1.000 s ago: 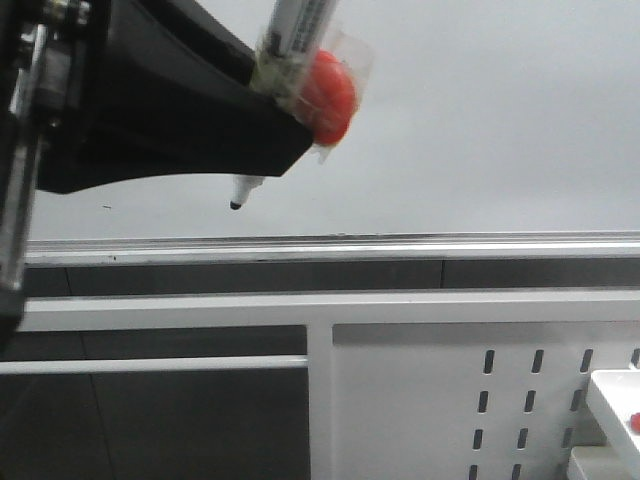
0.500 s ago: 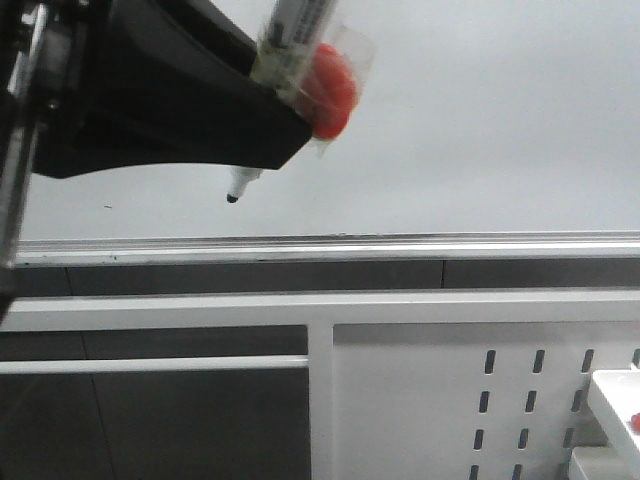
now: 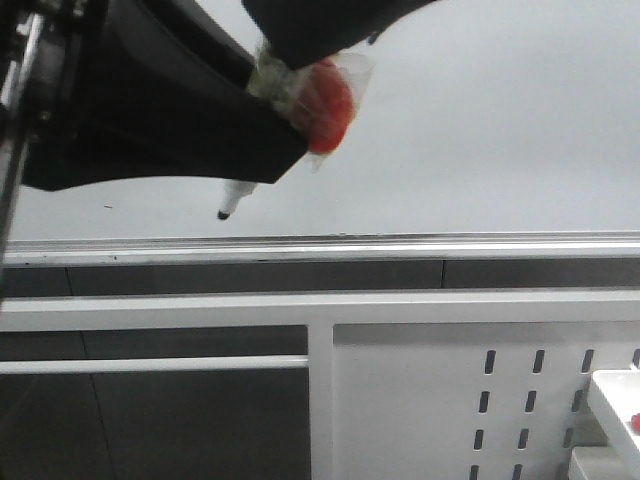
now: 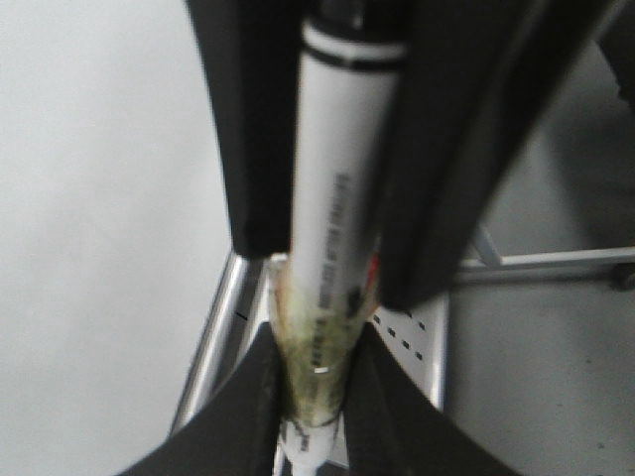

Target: Write number 1 on whiteboard

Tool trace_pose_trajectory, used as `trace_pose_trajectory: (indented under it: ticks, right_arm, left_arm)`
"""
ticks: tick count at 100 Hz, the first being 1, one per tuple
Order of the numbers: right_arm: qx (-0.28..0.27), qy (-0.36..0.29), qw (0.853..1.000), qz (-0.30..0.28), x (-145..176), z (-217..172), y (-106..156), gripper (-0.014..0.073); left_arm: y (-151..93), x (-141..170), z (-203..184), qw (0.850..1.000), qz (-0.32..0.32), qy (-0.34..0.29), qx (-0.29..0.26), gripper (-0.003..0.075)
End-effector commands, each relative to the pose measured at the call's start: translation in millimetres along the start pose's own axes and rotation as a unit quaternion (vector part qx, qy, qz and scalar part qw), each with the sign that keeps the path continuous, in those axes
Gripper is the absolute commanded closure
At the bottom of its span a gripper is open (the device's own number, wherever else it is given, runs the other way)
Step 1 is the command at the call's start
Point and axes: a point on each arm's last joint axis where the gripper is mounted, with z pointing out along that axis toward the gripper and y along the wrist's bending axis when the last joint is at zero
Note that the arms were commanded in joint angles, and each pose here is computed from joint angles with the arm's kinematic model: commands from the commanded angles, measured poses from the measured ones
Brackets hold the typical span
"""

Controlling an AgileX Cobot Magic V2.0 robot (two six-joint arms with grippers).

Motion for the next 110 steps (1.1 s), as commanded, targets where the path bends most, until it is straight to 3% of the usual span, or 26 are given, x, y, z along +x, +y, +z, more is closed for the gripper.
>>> trace_pose_trajectory:
  ticks: [1,4,21,33,40,55,62,73,87,101,110]
  right_arm:
    - [0.020,-0.054,0.998,0.012,-17.2,-7.8,-5.3,0.0631]
    - [0.019,-0.052,0.998,0.012,-16.9,-7.8,-5.1,0.0670]
    - [0.018,-0.051,0.998,0.012,-16.7,-7.8,-5.0,0.0670]
    - [0.019,-0.052,0.998,0.011,-16.9,-7.8,-5.2,0.0664]
    - [0.024,-0.054,0.998,-0.001,-16.6,-12.1,-5.2,0.0664]
    - [0.050,-0.067,0.995,-0.047,-15.3,-28.9,-6.4,0.0664]
    - [0.065,-0.082,0.992,-0.065,-14.3,-39.5,-6.1,0.0663]
    - [0.093,-0.108,0.987,-0.074,-7.2,-59.4,-6.6,0.0662]
    - [0.159,-0.146,0.974,-0.069,11.4,-79.4,-11.9,0.0662]
    - [0.267,-0.218,0.937,-0.062,30.4,-91.1,-22.8,0.0663]
    - [0.318,-0.244,0.914,-0.062,39.1,-91.0,-29.8,0.0666]
  left_arm:
    - [9.8,-18.0,-6.8,0.998,0.007,-0.056,-0.032,0.0740]
    - [9.8,-18.0,-6.8,0.998,0.007,-0.056,-0.032,0.0740]
    - [9.7,-18.1,-6.8,0.998,0.004,-0.056,-0.031,0.0740]
    - [10.1,-18.7,-7.9,0.996,-0.051,-0.061,-0.029,0.0715]
    - [11.1,-20.4,-12.2,0.993,-0.087,-0.069,-0.031,0.0608]
    - [15.0,-26.4,-31.0,0.982,-0.157,-0.101,-0.037,0.0223]
    - [16.2,-29.4,-46.0,0.976,-0.178,-0.119,-0.038,0.0146]
    - [18.7,-34.5,-77.1,0.965,-0.202,-0.163,-0.045,0.0210]
    - [20.4,-34.1,-126.2,0.943,-0.217,-0.242,-0.076,0.0413]
    - [18.5,-20.2,-170.3,0.915,-0.216,-0.311,-0.140,0.0568]
    - [12.8,-6.8,-185.8,0.905,-0.216,-0.322,-0.177,0.0649]
